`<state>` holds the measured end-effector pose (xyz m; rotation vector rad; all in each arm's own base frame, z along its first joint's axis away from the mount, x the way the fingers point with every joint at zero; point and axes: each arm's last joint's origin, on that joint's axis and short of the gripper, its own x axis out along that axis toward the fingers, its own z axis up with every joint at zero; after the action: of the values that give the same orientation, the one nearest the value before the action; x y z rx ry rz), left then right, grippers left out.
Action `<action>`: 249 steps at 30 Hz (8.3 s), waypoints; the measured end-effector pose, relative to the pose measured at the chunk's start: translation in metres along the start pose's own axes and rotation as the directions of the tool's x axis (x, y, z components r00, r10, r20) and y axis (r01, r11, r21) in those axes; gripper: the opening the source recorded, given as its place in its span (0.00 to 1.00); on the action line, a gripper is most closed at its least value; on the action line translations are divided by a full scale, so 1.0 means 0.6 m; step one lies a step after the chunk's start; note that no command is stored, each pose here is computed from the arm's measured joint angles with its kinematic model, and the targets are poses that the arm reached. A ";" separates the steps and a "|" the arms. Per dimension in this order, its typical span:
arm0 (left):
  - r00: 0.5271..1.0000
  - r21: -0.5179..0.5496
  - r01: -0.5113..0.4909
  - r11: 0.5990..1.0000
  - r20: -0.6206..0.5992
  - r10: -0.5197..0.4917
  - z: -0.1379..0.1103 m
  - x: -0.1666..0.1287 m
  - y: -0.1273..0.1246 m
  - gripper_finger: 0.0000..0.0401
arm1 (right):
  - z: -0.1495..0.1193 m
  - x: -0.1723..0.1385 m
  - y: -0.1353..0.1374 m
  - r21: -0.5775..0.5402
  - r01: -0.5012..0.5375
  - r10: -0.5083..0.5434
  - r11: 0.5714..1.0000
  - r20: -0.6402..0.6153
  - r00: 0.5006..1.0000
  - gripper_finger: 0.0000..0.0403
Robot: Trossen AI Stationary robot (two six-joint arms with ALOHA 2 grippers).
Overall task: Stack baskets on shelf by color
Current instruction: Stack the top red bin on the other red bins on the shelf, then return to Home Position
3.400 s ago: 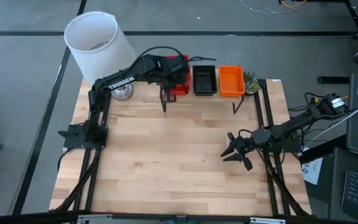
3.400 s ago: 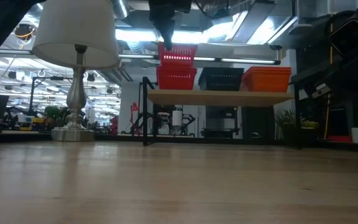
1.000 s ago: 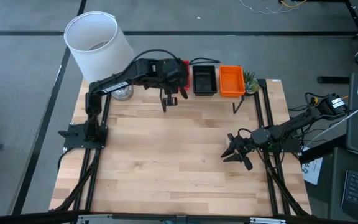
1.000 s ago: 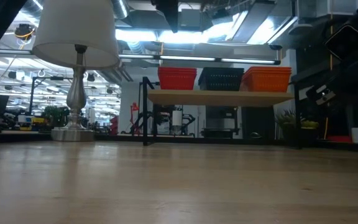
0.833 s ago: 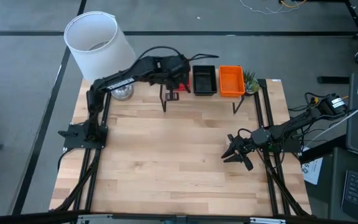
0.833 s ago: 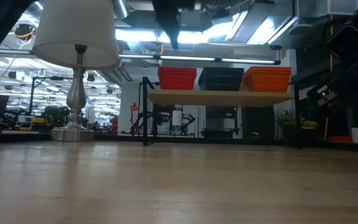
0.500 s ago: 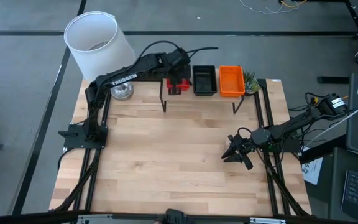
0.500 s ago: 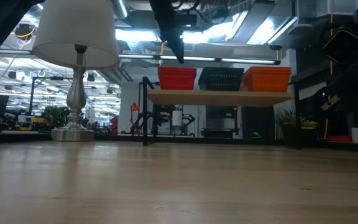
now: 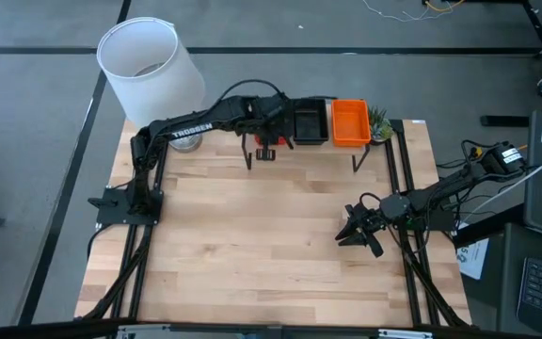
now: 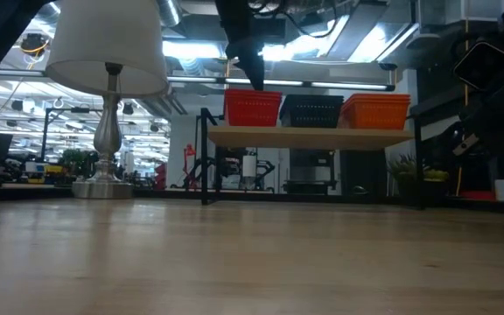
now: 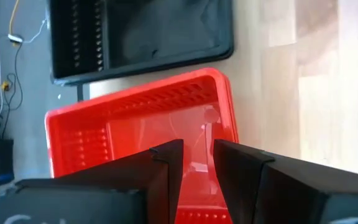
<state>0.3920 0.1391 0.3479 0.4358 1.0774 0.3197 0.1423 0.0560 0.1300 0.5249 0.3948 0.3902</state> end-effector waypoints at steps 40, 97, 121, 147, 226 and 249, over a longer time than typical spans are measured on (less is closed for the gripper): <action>0.984 -0.129 0.111 0.985 0.153 -0.090 -0.044 -0.074 -0.137 0.21 | 0.032 0.002 0.016 -0.080 -0.012 0.025 0.997 0.164 0.986 0.26; 0.758 -0.351 0.415 0.840 0.643 -0.106 -0.403 -0.159 -0.339 0.17 | 0.042 -0.004 0.025 -0.182 0.234 -0.154 0.955 0.368 0.917 0.26; 0.503 -0.253 0.513 0.820 0.863 -0.049 -0.487 -0.098 -0.355 0.16 | 0.049 -0.049 0.026 -0.310 0.400 -0.255 0.862 0.417 0.872 0.26; 0.512 -0.330 0.461 0.823 0.857 0.057 -0.495 -0.090 -0.354 0.16 | 0.035 -0.087 0.028 -0.537 0.341 -0.133 0.772 0.387 0.912 0.26; 0.512 -0.329 0.462 0.824 0.857 0.056 -0.495 -0.090 -0.354 0.16 | 0.023 -0.097 0.027 -0.515 0.208 -0.040 0.832 0.317 0.947 0.26; 0.512 -0.330 0.461 0.824 0.857 0.057 -0.495 -0.090 -0.354 0.16 | 0.023 -0.097 0.027 -0.515 0.208 -0.040 0.832 0.318 0.947 0.26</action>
<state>0.1107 -0.0157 0.1660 -0.0873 0.0174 0.1246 0.0947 0.0368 0.1651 -0.0091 0.0150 0.2720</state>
